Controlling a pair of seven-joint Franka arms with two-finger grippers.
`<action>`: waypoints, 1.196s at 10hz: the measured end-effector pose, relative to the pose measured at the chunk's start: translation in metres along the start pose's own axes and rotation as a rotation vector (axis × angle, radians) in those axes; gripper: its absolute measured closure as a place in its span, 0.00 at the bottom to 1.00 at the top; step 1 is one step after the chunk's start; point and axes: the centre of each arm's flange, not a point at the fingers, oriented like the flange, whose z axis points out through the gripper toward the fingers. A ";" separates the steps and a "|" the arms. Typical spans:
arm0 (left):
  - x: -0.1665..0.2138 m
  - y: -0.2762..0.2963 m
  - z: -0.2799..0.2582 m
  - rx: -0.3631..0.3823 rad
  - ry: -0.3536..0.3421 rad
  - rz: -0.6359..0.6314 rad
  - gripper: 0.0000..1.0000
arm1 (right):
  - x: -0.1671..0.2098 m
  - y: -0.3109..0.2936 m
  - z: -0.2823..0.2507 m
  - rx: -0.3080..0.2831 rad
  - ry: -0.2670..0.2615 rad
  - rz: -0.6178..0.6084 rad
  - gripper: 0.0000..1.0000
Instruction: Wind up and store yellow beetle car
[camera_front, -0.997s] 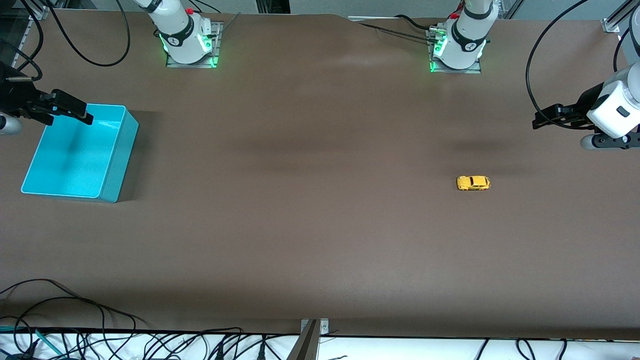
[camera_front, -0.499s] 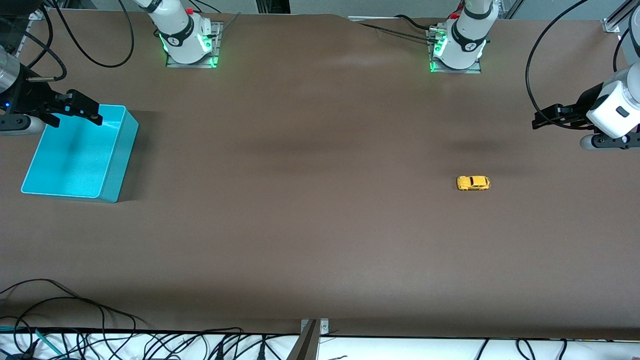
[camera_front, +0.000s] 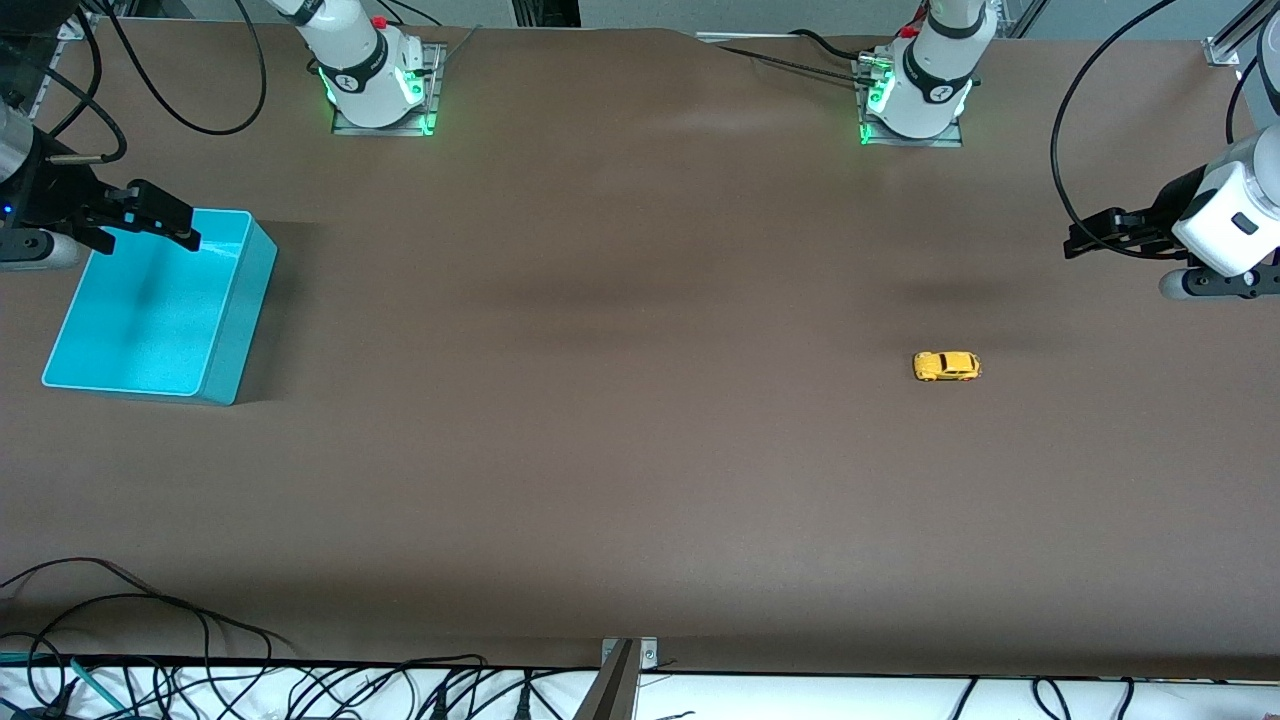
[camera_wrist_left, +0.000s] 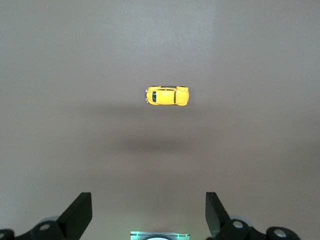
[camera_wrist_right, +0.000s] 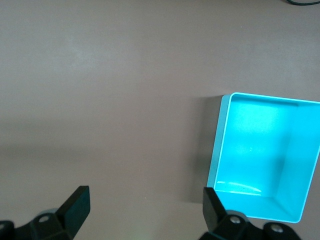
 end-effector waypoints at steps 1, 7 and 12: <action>0.000 0.000 0.000 0.000 0.000 0.001 0.00 | 0.000 0.000 0.000 0.000 0.000 0.000 0.00; 0.000 0.000 0.000 0.000 -0.001 0.001 0.00 | 0.000 0.003 0.001 0.000 -0.003 0.005 0.00; 0.000 0.000 0.000 0.000 -0.001 0.001 0.00 | 0.000 0.007 0.002 0.001 -0.010 0.013 0.00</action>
